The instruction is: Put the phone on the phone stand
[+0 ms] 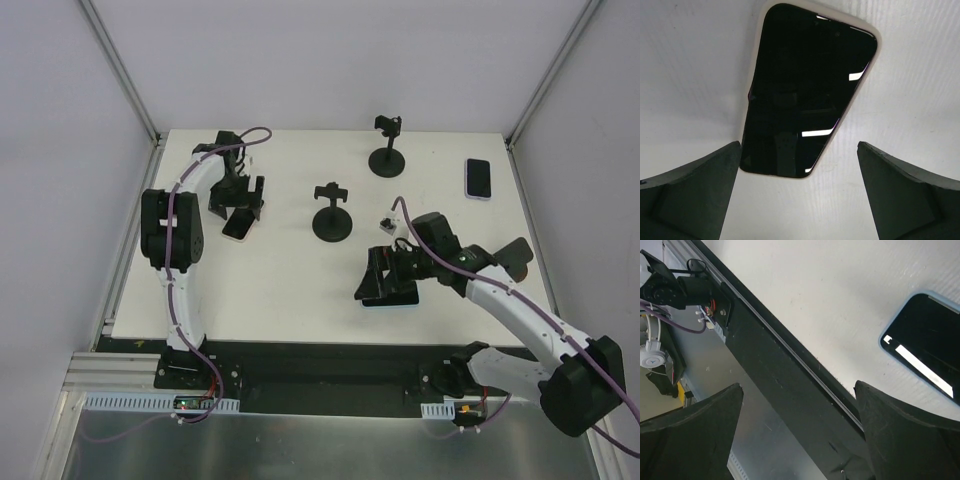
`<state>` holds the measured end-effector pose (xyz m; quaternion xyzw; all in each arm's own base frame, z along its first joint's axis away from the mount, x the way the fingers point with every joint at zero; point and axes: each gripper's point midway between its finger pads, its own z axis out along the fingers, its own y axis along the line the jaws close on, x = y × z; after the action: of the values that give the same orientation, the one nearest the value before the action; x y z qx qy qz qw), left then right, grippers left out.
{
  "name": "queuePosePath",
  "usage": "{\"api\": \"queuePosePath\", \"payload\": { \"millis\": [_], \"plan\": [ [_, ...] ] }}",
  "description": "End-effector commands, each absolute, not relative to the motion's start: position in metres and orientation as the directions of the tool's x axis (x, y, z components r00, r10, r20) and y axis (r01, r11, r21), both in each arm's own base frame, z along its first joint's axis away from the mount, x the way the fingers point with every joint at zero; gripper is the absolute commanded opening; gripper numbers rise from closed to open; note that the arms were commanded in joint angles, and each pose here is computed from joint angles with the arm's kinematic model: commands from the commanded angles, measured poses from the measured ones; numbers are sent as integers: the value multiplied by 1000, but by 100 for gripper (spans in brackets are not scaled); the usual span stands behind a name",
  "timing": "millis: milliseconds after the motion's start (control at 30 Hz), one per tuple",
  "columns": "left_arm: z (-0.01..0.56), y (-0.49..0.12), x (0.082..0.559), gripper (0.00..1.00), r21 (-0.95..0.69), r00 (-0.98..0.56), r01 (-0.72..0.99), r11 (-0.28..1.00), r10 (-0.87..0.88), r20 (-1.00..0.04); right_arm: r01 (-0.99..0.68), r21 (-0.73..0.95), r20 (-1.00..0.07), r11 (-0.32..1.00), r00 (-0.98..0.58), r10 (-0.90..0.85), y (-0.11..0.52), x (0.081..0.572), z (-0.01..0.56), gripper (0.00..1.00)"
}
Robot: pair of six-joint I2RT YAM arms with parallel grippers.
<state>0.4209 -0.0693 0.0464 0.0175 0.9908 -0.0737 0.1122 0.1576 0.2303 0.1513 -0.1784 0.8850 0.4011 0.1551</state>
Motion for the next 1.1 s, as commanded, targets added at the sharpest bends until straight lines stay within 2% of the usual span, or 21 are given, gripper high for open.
{"api": "queuePosePath", "payload": {
  "millis": [0,233,467,567,600,633,700,733,767,900,1067],
  "plan": [
    [54,-60,423,99,-107,-971,115,988,89,-224,-484,627,-487,610,-855,-179,222,149,167,96],
    [31,-57,411,99,-105,-980,149,983,133,-146,-519,568,-526,639,-826,-204,208,143,184,96],
    [19,-60,407,89,-108,-985,145,984,133,-111,-487,550,-486,679,-847,-214,194,130,188,96],
    [12,-66,399,75,-37,-989,128,991,124,-83,-457,514,-493,726,-850,-186,184,133,187,96],
    [7,-60,397,49,32,-992,103,994,105,-70,-450,505,-498,737,-849,-177,182,134,187,96],
    [6,-67,389,40,22,-999,19,1000,20,-51,-438,491,-503,753,-848,-166,180,137,186,96],
    [1,-88,366,33,-29,-1000,-23,999,-23,1,-436,474,-513,765,-843,-162,178,141,191,96],
    [0,-91,359,11,-21,-998,-68,997,-68,7,-430,456,-523,779,-838,-157,175,146,192,96],
    [1,-90,352,2,3,-995,-97,995,-97,6,-424,449,-522,786,-839,-155,175,148,193,96],
    [5,-98,302,0,23,-990,-136,990,-137,26,-399,450,-534,799,-838,-117,178,158,194,96],
    [18,-147,259,0,-214,-984,-176,961,-178,10,-362,518,-496,775,-865,-73,192,162,178,96]
  ]
}}
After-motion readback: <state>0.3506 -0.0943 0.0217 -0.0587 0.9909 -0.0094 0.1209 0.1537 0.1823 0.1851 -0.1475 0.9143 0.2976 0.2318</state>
